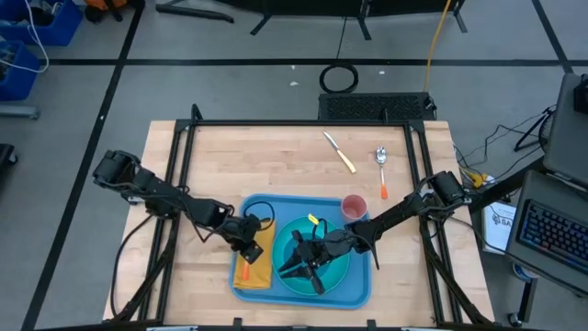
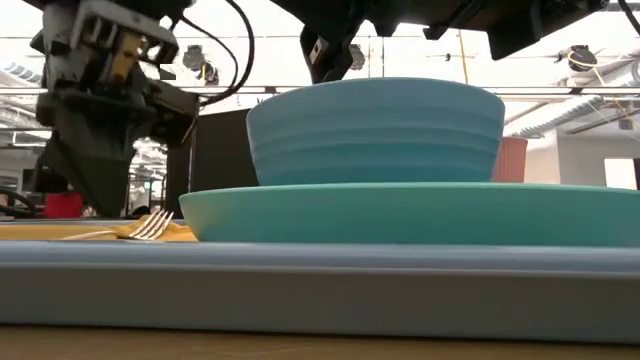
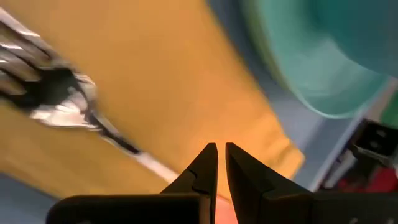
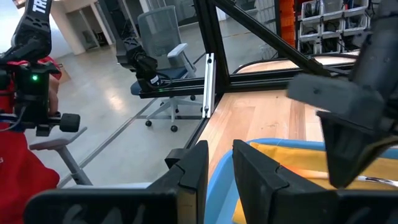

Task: Set up tray
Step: Put the orange fork on the top of the yellow table napkin, then put the orange spoon on the blue tray to the right of the orange fork

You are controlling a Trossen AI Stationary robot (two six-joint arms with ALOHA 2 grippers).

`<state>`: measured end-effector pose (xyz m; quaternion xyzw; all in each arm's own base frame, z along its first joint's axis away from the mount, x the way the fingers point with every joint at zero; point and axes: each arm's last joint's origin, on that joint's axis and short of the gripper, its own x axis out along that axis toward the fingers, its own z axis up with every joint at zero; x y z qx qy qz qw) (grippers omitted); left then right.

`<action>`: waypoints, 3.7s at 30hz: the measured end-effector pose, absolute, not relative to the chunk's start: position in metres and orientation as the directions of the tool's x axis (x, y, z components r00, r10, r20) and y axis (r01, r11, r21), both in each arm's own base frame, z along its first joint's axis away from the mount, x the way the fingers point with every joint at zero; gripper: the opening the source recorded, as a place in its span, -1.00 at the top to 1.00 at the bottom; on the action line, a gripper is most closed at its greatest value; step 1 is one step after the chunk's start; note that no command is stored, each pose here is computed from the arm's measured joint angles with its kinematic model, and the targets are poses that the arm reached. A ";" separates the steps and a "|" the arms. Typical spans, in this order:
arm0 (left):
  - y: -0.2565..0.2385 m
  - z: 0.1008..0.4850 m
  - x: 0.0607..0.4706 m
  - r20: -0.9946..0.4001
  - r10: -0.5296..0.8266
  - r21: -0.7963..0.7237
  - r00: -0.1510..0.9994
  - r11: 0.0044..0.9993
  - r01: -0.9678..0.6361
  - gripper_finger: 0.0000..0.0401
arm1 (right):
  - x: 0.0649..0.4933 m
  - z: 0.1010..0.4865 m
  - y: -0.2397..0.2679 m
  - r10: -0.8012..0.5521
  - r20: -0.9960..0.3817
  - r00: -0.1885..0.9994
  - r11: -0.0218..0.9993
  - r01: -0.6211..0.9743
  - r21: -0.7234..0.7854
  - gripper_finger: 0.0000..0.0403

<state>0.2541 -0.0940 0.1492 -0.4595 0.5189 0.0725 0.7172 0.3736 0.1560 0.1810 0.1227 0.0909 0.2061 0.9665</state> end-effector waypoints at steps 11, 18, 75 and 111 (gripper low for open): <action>-0.096 0.124 0.258 -0.842 -0.420 -0.534 0.339 0.553 -0.639 0.83 | 0.374 0.181 0.156 0.422 -0.125 0.898 0.884 -0.377 0.275 0.68; -0.098 0.125 0.256 -0.833 -0.455 -0.540 0.315 0.543 -0.643 0.83 | 0.374 0.181 0.156 0.423 -0.125 0.898 0.884 -0.378 0.275 0.68; -0.137 0.304 0.218 0.173 0.002 -0.178 0.985 0.984 0.029 0.82 | 0.308 0.313 0.138 0.281 0.224 0.933 0.925 -0.325 0.194 0.90; -0.100 0.311 0.230 0.195 0.375 0.143 0.906 0.903 -0.405 0.82 | 0.245 0.347 -0.090 -0.477 -0.093 0.874 0.878 0.478 -0.002 0.98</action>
